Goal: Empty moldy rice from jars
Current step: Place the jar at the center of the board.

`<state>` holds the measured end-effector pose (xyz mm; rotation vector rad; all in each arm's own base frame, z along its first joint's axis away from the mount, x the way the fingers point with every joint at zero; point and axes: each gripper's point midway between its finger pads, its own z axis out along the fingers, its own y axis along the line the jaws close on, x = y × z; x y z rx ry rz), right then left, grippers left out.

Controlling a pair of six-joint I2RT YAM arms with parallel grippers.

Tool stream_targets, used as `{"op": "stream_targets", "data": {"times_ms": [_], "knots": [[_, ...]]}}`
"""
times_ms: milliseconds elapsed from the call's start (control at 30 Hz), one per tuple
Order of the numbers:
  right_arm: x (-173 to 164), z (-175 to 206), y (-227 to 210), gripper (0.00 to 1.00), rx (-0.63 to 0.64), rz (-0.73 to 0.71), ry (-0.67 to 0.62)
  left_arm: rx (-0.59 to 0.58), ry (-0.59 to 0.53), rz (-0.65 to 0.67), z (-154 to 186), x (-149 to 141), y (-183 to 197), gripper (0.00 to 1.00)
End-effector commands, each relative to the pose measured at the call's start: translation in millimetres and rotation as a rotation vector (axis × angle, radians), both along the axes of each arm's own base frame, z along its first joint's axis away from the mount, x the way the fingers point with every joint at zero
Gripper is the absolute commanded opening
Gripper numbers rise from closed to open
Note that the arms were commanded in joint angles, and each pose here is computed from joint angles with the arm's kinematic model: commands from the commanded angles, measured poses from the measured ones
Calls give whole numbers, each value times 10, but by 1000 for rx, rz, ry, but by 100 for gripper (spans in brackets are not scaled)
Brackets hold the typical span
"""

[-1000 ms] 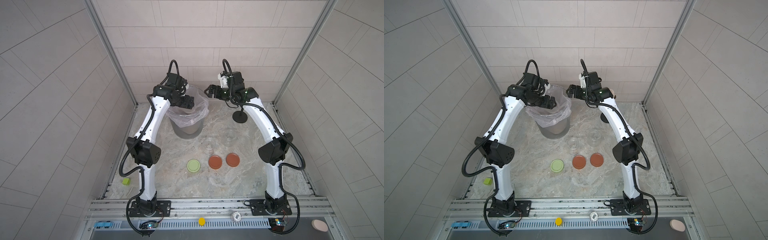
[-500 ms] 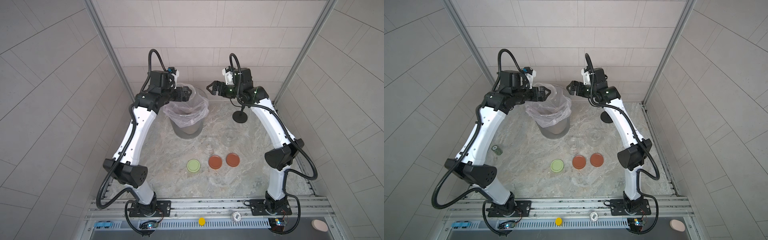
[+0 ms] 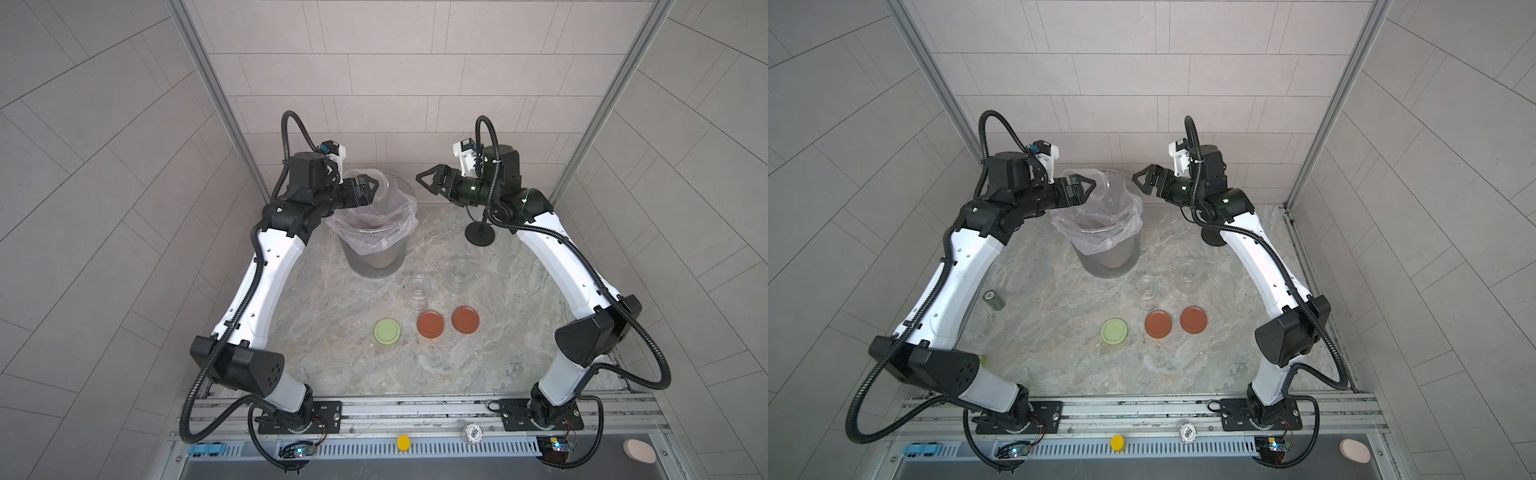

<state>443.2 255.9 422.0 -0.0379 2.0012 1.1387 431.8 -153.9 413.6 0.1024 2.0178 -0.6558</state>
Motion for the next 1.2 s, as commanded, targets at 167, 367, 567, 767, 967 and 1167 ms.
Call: {"op": "stream_targets", "data": {"times_ms": [167,367,567,767,967,1167], "knots": [[-50,-33,-1,100,6,13,0,522,243,-56,-528,10,390,0],[-80,-107,-39,100,-20,3,0,538,313,-117,-842,127,190,0],[-106,-190,-51,99,-54,8,11,560,333,-85,-826,112,243,0],[-119,-158,-51,100,-65,0,-28,481,247,-237,-858,238,-515,0],[-231,-228,-123,99,-125,-3,-27,418,165,-147,-866,398,-344,0],[-255,-135,-141,99,-121,-7,-55,574,313,-90,-895,255,84,0]]}}
